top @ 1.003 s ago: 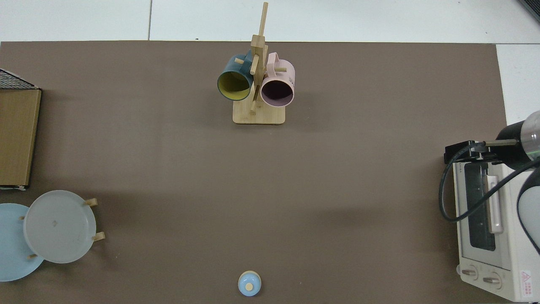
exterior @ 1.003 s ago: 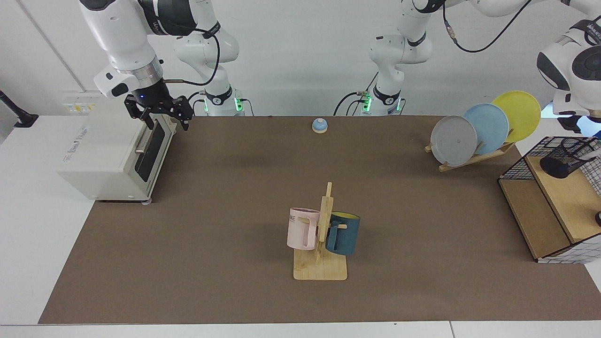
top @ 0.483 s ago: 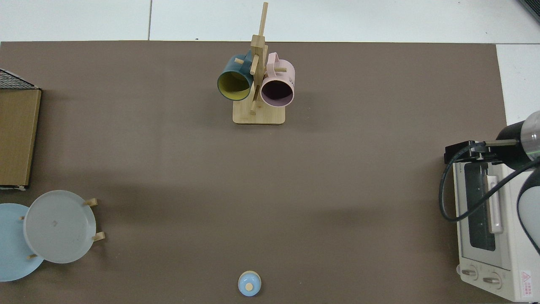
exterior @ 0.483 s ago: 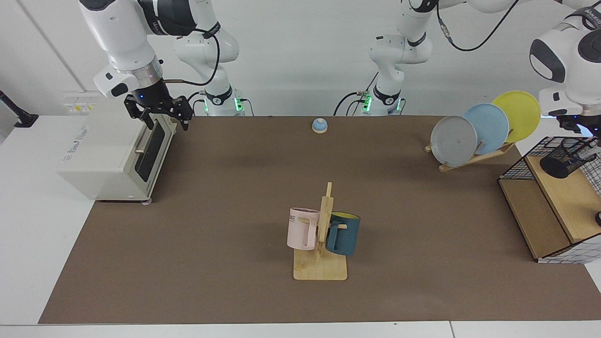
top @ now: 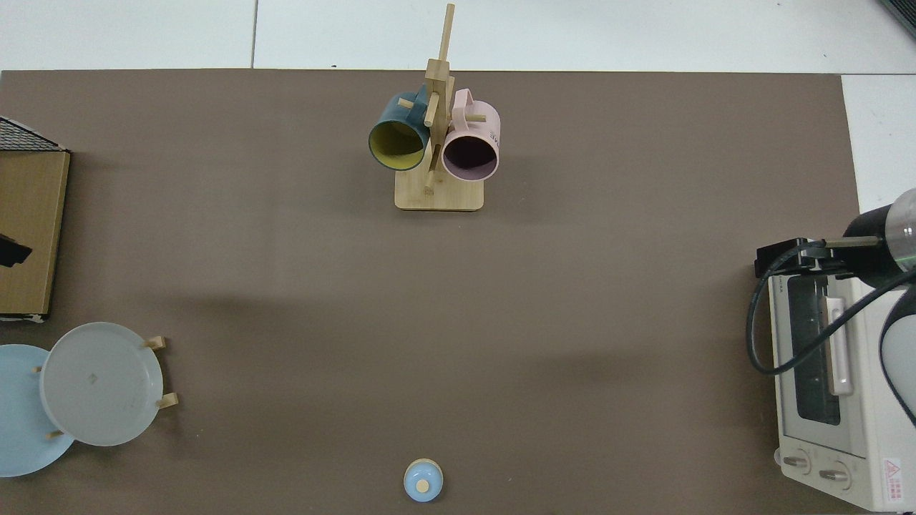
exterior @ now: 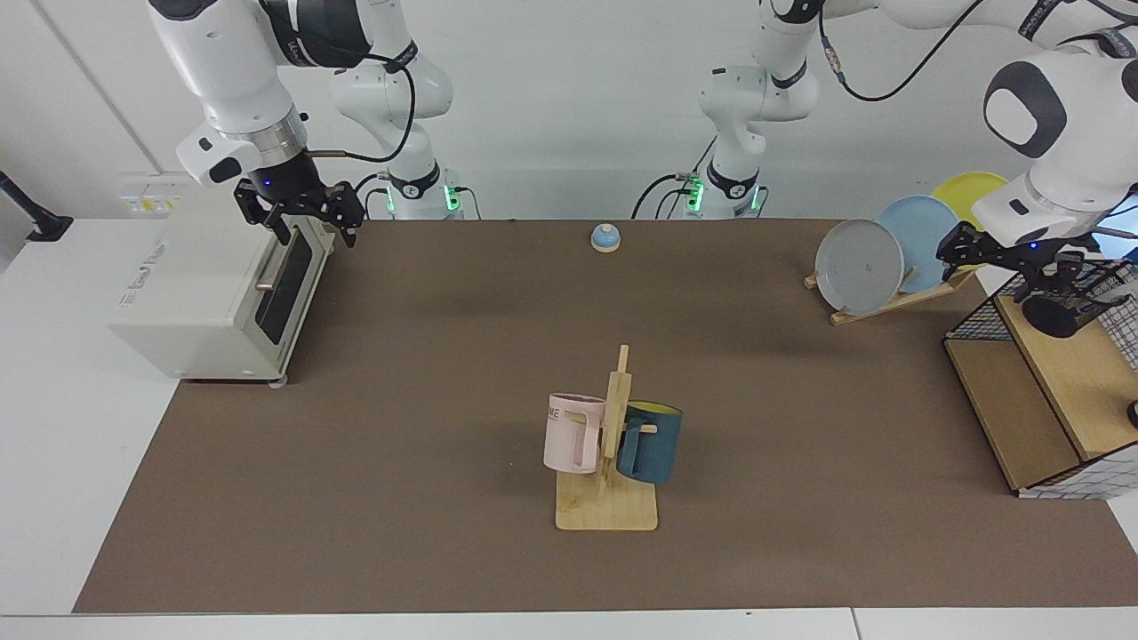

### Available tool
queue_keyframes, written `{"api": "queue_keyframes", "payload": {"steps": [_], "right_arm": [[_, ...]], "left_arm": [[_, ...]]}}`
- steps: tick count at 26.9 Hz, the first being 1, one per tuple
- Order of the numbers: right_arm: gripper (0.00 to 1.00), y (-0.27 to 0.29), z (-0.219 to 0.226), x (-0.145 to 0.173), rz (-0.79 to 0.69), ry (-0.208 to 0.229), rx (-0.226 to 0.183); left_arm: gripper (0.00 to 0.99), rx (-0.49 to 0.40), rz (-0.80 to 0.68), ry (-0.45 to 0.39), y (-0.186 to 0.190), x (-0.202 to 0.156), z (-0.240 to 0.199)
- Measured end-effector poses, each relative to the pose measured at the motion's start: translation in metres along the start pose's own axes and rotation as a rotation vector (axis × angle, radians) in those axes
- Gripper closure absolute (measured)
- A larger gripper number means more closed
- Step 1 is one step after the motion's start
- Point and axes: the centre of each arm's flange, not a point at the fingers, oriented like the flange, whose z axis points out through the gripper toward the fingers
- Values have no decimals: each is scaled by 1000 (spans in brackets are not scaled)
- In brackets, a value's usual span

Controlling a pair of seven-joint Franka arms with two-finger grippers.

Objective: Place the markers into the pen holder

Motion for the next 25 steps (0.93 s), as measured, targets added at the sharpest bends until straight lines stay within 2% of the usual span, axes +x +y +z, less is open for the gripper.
{"api": "queue_keyframes", "payload": {"steps": [5,10,18,25], "right_arm": [[4,6,0,0,11,-1,2],[4,13,0,1,22,-1,3],[4,8,0,0,13,-1,3],[4,7,0,0,12,-1,3]], "left_arm": [[0,-82,-165,14,37,25,-1],[0,-110,-228,25,76,40,-21],[0,-91,-258,86,122,16,-77],[0,-92,-298,89,128,6,-71]]}}
